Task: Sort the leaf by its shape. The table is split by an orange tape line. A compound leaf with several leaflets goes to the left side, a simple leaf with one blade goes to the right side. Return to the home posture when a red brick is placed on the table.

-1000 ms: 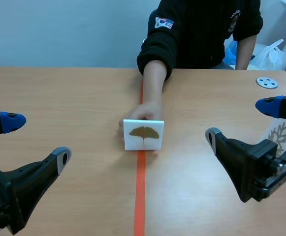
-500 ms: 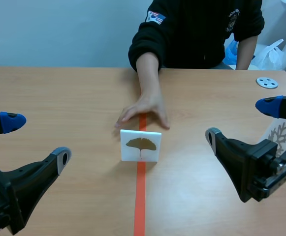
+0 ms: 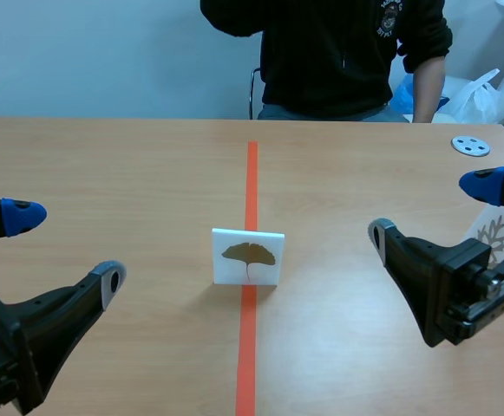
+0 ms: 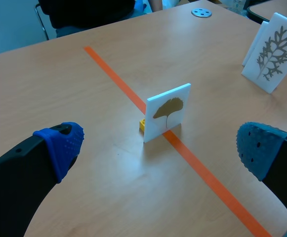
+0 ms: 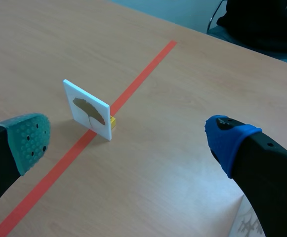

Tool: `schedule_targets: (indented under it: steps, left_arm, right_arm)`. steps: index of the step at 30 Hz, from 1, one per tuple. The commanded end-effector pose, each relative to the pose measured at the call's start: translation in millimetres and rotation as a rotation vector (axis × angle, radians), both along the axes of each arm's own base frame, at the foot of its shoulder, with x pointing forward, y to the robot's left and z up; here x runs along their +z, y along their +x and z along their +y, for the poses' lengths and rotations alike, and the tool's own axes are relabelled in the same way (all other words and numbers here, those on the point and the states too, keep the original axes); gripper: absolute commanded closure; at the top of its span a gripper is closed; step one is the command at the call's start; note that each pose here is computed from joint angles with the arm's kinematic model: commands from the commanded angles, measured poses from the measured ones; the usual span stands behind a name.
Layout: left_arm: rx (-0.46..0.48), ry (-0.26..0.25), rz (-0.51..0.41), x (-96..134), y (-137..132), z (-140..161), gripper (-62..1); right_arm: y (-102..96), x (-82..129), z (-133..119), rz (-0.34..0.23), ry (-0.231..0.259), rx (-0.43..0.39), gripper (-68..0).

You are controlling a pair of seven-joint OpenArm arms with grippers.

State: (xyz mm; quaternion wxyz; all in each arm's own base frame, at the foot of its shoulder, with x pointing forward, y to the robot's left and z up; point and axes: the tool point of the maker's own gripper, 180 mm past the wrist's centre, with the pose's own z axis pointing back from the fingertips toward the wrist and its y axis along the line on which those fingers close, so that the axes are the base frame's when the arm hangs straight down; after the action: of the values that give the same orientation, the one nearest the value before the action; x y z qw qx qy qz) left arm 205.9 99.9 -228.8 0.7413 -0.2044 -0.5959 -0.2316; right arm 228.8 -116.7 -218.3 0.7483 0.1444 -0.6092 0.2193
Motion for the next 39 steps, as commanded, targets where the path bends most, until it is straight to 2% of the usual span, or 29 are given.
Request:
schedule_targets:
  steps: [1,14,20,27,33,39]
  left_arm:
    - [-0.004,-0.012,-0.013,5.7,1.2,-2.2,-62.3]
    - [0.009,0.023,-0.023,-3.3,19.1,8.1,-62.3]
    - [-0.042,0.028,0.002,-21.2,22.1,-0.8,-62.3]
    - [-0.102,0.080,0.014,-50.8,33.5,-16.8,-62.3]
    - [-0.108,0.078,0.024,-79.3,53.6,-23.0,-62.3]
    - [-0.115,0.020,0.032,-97.5,72.9,-41.4,-62.3]
  right_arm:
    - [1.7,7.3,-1.5,-0.029,0.011,-0.001,-65.1]
    - [1.9,8.6,-1.3,-0.036,0.013,0.001,-65.1]
    - [1.9,8.8,-1.3,-0.037,0.014,0.001,-65.1]
    - [2.0,9.2,-1.2,-0.039,0.015,0.001,-65.1]
    - [2.0,9.3,-1.2,-0.039,0.015,0.001,-65.1]
    - [2.0,9.6,-1.2,-0.042,0.015,0.001,-65.1]
